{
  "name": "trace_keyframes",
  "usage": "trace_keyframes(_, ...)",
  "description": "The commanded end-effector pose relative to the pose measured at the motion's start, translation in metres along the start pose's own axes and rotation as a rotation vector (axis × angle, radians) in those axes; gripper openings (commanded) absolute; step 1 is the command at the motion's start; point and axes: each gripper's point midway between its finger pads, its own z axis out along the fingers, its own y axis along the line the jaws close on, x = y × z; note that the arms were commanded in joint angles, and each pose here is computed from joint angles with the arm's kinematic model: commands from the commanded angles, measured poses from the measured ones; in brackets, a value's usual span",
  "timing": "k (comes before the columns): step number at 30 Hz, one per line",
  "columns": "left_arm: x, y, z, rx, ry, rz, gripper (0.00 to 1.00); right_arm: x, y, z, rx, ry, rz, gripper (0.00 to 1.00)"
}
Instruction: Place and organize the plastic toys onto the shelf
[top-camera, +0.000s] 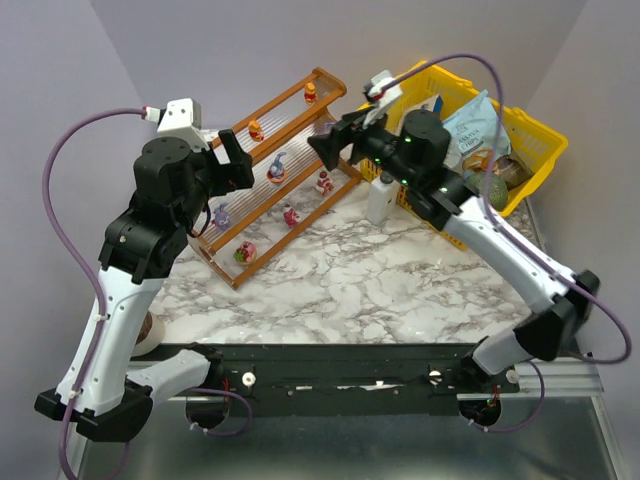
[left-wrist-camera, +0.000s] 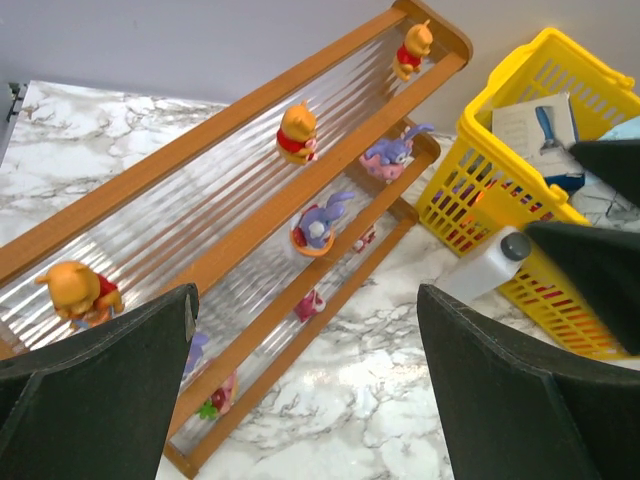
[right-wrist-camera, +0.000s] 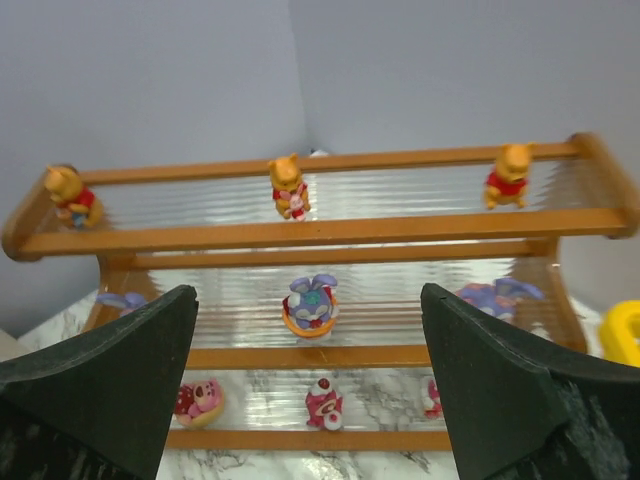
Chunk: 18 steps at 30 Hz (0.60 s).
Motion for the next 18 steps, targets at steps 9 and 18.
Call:
trace_keyframes(9, 0.02, 0.008, -0.022, 0.039, 0.006, 0.039, 0.99, 0.018, -0.043, -0.144, 0.385, 0.197, 0.064, 1.0)
trace_keyframes(18, 0.004, 0.006, -0.031, 0.059, -0.059, 0.069, 0.99, 0.006, -0.055, -0.179, 0.48, 0.153, 0.053, 1.0)
